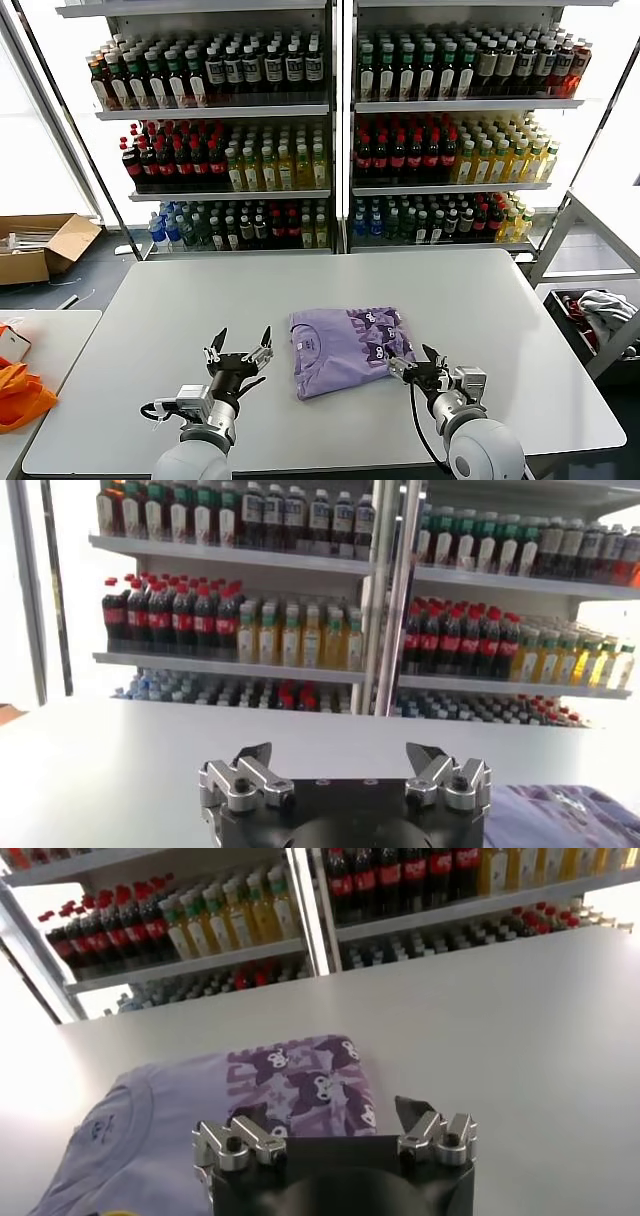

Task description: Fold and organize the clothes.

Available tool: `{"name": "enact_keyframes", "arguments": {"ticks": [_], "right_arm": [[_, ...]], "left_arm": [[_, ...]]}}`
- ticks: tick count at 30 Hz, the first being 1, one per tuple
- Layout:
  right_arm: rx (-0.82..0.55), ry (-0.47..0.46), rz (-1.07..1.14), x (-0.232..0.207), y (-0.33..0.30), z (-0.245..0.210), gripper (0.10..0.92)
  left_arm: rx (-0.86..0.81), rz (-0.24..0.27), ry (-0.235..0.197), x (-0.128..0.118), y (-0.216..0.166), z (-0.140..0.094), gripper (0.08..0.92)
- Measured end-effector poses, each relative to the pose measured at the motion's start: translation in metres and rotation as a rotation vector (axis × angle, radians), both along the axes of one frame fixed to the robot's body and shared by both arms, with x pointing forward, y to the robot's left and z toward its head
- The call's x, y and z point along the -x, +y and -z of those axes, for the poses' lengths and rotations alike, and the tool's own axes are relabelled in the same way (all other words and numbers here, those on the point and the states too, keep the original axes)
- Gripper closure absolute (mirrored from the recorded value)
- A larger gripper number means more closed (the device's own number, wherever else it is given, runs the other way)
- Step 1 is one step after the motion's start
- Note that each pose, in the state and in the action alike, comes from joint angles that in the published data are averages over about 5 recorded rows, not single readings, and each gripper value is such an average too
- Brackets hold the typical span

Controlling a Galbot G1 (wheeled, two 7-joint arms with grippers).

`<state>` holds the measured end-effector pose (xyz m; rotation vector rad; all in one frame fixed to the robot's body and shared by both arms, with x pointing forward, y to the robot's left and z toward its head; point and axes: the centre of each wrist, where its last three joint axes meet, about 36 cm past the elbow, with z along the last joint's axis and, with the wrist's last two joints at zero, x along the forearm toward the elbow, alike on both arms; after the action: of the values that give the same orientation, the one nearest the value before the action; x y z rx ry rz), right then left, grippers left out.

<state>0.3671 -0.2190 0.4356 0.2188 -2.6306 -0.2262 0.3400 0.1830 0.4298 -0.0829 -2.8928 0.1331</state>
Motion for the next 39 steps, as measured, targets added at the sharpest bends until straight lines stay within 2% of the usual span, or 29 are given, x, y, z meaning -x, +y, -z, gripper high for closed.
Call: {"name": "enact_keyframes", "arguments": {"ticks": [16, 19, 37, 39], "right_arm": [[-0.004, 0.068, 0.034, -0.003, 0.009, 0.025, 0.211], [-0.007, 0.072, 0.032, -0.001, 0.012, 0.028, 0.271], [0.021, 0.094, 0.015, 0.021, 0.022, 0.025, 0.776], [0.027, 0.085, 0.019, 0.021, 0.02, 0.021, 0.804]], "left_arm": [[-0.008, 0.012, 0.018, -0.007, -0.003, 0.009, 0.177], [-0.01, 0.014, 0.024, -0.008, -0.004, 0.011, 0.177], [-0.016, 0.018, 0.041, -0.009, -0.005, 0.014, 0.177], [-0.016, 0.02, 0.043, -0.009, -0.005, 0.014, 0.177]]}}
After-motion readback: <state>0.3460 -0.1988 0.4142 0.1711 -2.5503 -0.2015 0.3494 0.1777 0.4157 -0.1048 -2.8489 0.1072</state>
